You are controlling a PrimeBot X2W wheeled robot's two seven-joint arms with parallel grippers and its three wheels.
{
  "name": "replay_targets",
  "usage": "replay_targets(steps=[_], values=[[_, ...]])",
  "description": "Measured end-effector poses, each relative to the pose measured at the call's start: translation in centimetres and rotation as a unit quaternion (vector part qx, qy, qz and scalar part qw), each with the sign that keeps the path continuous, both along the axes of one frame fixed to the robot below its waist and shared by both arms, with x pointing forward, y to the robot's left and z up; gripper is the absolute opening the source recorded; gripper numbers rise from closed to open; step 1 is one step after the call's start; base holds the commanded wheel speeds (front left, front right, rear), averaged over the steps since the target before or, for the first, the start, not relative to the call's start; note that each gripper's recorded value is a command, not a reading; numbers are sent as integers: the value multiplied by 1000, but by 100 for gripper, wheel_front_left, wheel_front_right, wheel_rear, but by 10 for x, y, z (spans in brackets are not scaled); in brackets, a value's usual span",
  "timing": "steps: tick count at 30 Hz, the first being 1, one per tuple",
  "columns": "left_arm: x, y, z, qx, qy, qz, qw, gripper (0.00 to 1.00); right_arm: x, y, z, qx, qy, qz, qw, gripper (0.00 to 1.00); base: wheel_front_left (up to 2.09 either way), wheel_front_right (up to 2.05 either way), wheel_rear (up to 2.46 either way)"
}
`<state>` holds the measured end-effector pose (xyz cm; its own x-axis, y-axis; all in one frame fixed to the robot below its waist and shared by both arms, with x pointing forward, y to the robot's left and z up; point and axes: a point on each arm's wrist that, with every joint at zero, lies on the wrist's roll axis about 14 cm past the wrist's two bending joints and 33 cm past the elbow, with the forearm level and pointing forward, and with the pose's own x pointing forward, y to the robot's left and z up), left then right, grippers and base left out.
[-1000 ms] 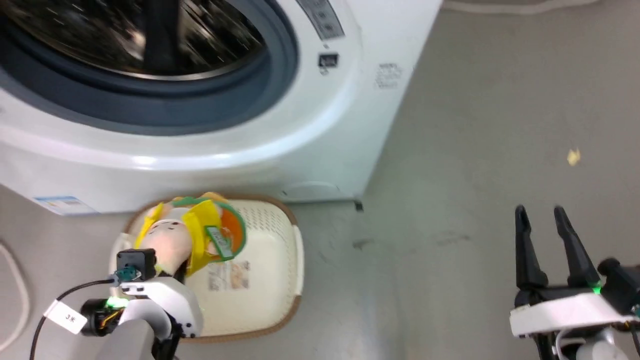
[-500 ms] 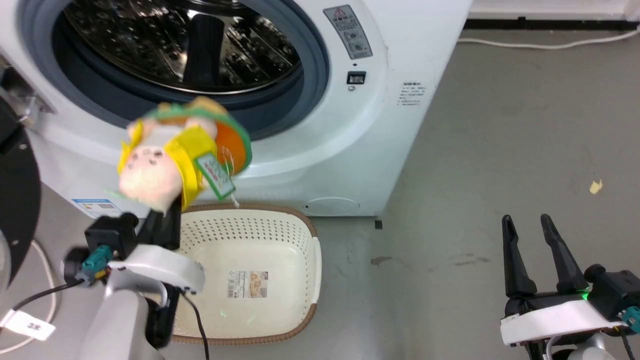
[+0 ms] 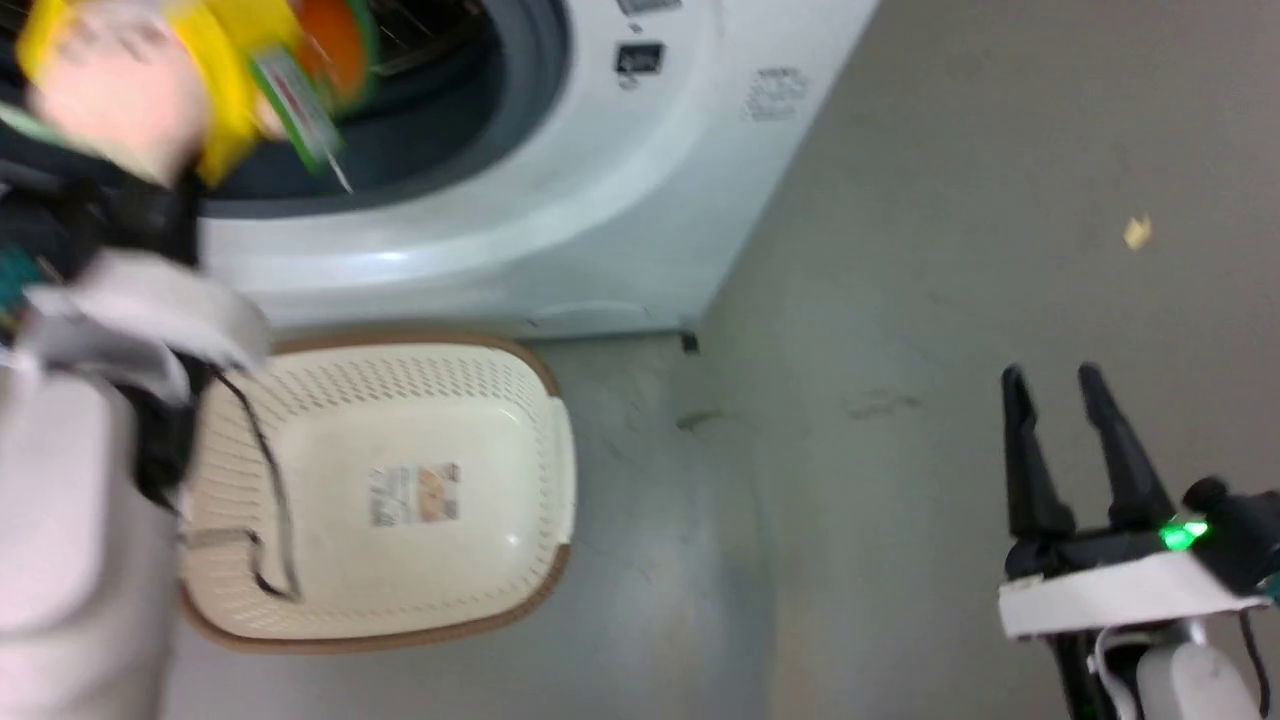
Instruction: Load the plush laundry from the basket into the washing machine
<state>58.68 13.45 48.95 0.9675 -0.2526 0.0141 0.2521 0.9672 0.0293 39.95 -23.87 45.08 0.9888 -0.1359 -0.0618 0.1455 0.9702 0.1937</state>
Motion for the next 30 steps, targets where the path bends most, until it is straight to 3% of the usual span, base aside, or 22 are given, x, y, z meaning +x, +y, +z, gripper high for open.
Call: replay_targets(steps=[7, 14, 24, 29, 30], values=[[74, -6, -20, 28, 63, -13, 998, 0, 6, -22, -20, 12, 23, -34, 999, 100, 0, 0, 0], [130, 5, -73, 73, 172, 7, 982, 0, 5, -34, -41, 21, 54, -57, 997, 100, 0, 0, 0], [154, 3, -125, 126, 259, 16, 957, 0, 6, -43, -48, 10, 67, -66, 996, 100, 0, 0, 0], [157, 7, -127, 130, 267, 21, 955, 0, 13, -43, -44, 8, 56, -63, 996, 100, 0, 0, 0], [156, 6, -128, 131, 267, 20, 955, 33, 14, -43, -43, 7, 53, -62, 997, 100, 0, 0, 0]])
